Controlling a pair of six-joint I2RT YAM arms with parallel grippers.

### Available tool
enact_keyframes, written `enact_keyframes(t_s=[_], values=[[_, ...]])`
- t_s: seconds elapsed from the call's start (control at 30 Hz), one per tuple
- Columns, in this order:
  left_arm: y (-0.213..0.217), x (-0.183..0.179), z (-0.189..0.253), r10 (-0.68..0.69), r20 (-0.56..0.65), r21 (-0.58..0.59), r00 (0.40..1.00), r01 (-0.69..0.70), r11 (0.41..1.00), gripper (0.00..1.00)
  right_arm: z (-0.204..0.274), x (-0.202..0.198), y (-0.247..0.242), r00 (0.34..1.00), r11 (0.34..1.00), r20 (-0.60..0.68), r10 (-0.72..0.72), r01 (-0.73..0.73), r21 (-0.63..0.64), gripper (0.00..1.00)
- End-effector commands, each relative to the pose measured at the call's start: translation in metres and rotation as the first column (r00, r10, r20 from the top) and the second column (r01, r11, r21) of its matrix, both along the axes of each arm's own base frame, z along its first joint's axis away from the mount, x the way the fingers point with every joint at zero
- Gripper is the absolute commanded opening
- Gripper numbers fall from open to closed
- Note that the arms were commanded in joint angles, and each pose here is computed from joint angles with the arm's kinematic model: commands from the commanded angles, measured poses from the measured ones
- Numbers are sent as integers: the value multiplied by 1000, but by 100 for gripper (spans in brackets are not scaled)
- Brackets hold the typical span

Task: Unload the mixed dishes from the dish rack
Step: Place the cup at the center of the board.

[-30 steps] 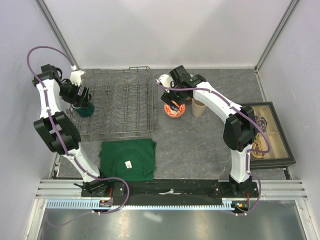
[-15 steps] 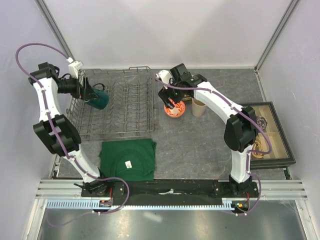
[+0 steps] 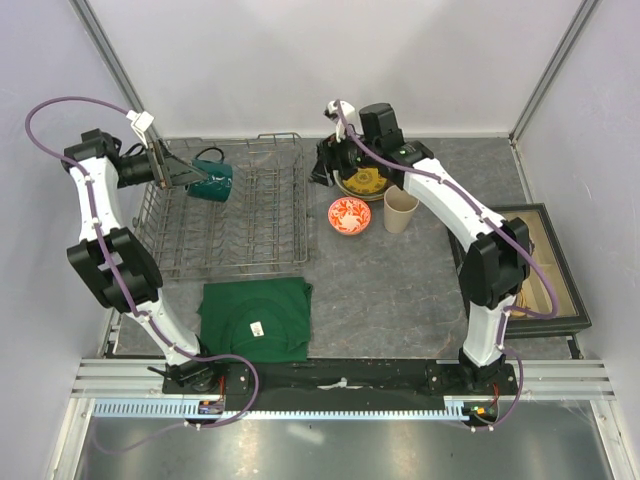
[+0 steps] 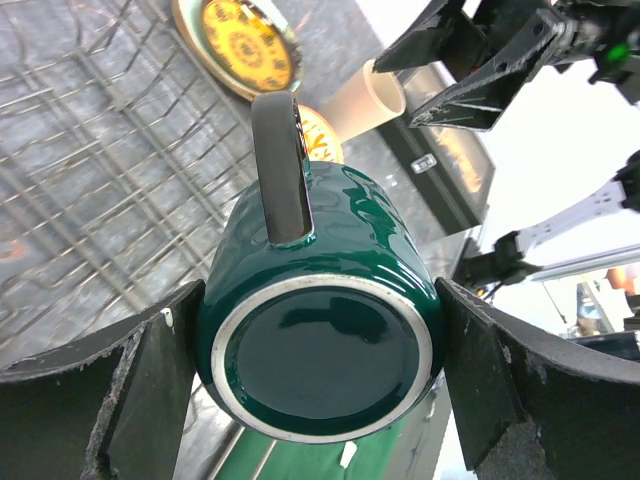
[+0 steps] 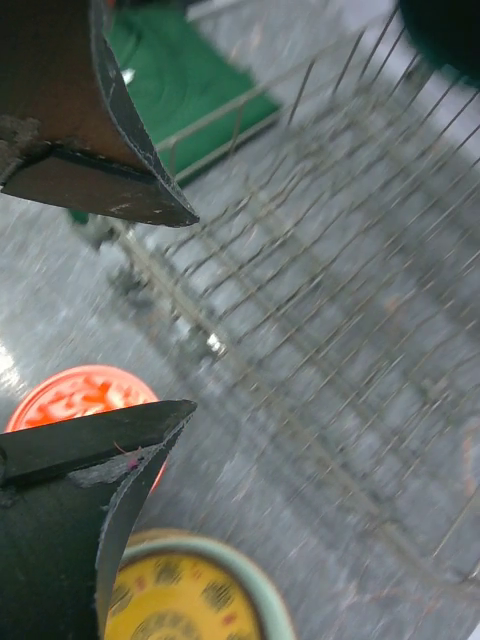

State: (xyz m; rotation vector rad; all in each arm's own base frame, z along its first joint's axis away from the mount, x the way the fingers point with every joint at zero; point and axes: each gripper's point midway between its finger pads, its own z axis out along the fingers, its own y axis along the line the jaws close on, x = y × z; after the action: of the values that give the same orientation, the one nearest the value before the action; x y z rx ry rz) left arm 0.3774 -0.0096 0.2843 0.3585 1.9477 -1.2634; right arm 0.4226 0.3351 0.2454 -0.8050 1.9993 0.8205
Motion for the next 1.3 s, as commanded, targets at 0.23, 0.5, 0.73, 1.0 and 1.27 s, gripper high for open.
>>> enact_keyframes(t_s=[0.23,0.5,0.73,1.0,1.27], values=[[-15,-3,52,-36,23,-455,999,43,889,2,53,-14,49,977,899,-98,189,-132,417,75],[-35,-5,57,-100,-3,-454,995,88,887,2,44,-7,56,972,883,-104,211,-144,446,75],[-40,-4,60,-123,-29,-391,992,102,915,2,39,-7,56,972,898,-107,208,-147,415,74],[-37,0,74,-126,-106,-313,986,87,946,2,36,-6,53,973,912,-114,201,-143,386,75],[-38,13,93,-43,-44,-236,998,31,971,2,34,-9,52,971,915,-117,208,-151,375,74]])
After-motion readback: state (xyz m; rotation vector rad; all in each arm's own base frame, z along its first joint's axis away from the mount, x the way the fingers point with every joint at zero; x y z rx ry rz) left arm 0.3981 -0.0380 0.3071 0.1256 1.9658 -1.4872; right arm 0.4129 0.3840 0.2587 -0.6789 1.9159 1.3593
